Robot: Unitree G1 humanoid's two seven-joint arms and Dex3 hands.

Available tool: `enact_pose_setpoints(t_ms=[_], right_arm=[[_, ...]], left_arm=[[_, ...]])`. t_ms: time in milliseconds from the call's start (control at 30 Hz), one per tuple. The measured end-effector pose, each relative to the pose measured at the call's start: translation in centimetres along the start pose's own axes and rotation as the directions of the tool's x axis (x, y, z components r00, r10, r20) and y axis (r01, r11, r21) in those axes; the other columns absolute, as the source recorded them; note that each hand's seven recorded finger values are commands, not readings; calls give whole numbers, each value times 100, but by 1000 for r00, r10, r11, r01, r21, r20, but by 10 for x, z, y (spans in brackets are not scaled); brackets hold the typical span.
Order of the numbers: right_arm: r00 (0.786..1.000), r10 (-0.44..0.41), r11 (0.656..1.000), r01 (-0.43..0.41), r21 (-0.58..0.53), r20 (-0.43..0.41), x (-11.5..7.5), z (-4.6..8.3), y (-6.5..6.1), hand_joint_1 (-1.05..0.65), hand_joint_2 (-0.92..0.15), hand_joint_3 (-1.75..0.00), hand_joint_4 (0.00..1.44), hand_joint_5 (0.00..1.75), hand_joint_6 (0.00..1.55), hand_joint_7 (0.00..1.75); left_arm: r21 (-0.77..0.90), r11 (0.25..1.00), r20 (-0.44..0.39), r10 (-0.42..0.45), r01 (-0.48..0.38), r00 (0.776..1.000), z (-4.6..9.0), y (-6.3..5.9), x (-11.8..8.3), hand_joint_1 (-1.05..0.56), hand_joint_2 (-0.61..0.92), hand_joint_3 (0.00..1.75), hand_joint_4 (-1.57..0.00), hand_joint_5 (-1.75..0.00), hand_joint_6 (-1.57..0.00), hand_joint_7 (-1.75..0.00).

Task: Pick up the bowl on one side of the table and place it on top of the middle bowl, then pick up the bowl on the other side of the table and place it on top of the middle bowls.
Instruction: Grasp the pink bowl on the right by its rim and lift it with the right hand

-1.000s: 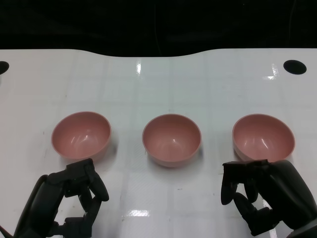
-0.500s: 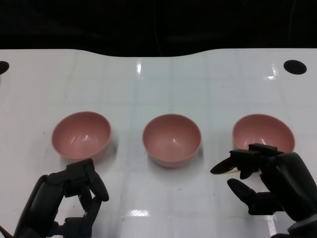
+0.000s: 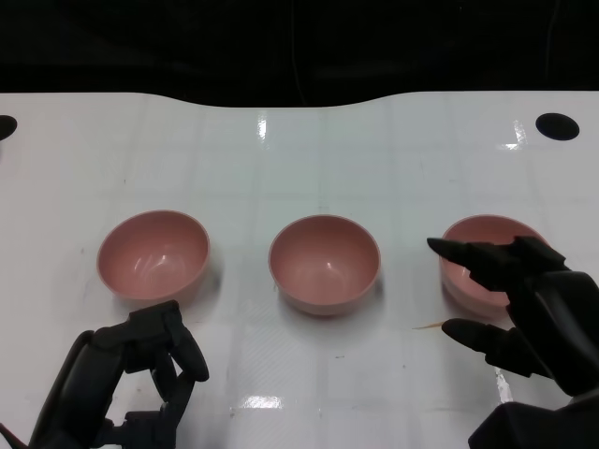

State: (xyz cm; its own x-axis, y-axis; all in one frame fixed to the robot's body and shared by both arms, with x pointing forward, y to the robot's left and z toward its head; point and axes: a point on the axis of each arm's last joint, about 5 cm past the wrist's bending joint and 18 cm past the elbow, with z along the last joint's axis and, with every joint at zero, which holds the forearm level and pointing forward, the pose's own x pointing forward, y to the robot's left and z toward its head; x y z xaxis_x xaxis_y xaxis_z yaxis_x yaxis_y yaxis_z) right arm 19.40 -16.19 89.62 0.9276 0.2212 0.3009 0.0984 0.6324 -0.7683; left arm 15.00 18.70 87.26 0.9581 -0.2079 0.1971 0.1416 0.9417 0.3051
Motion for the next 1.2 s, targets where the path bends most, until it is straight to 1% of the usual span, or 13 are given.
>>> enact_pose_setpoints(t_ms=[200,400,500,567,667,767,867,1000,1200], right_arm=[[996,30,996,-36,-76,-80,5,2,-8,-57,-84,-1,1,66,26,5],[982,93,976,-122,-179,-162,13,5,-13,-61,-85,0,0,64,25,4],[973,126,962,-168,-217,-194,16,4,-13,-61,-85,0,1,64,26,4],[968,143,953,-191,-236,-208,18,4,-11,-61,-84,0,3,64,27,4],[960,159,939,-220,-265,-231,20,0,-9,-61,-84,0,4,63,27,3],[950,187,923,-257,-286,-249,24,-5,-3,-62,-85,-1,4,60,27,3],[946,190,915,-268,-302,-263,28,-10,0,-60,-85,0,7,58,28,2],[935,207,894,-300,-331,-288,34,-18,9,-56,-86,0,11,53,29,2],[916,248,855,-360,-373,-315,44,-27,22,-52,-87,0,17,46,34,3]], left_arm=[[-4,1000,2,-2,2,1000,0,-1,0,-16,42,133,-83,-169,-75,-152],[-7,1000,6,-6,6,1000,1,-3,1,-16,42,132,-83,-170,-75,-150],[-9,1000,7,-8,9,1000,1,-3,1,-16,42,132,-83,-171,-76,-151],[-9,1000,9,-10,10,1000,1,-3,1,-16,41,134,-82,-172,-76,-152],[-10,1000,11,-12,12,1000,1,-4,2,-16,39,136,-83,-171,-76,-152],[-7,1000,17,-16,16,1000,2,-4,4,-17,39,135,-83,-171,-76,-151],[-1,1000,19,-19,19,1000,2,-5,4,-16,39,136,-83,-170,-77,-150],[2,1000,24,-21,21,999,3,-5,6,-15,39,137,-84,-168,-77,-151],[-6,1000,27,-17,17,999,3,-5,6,-15,39,135,-85,-168,-78,-150]])
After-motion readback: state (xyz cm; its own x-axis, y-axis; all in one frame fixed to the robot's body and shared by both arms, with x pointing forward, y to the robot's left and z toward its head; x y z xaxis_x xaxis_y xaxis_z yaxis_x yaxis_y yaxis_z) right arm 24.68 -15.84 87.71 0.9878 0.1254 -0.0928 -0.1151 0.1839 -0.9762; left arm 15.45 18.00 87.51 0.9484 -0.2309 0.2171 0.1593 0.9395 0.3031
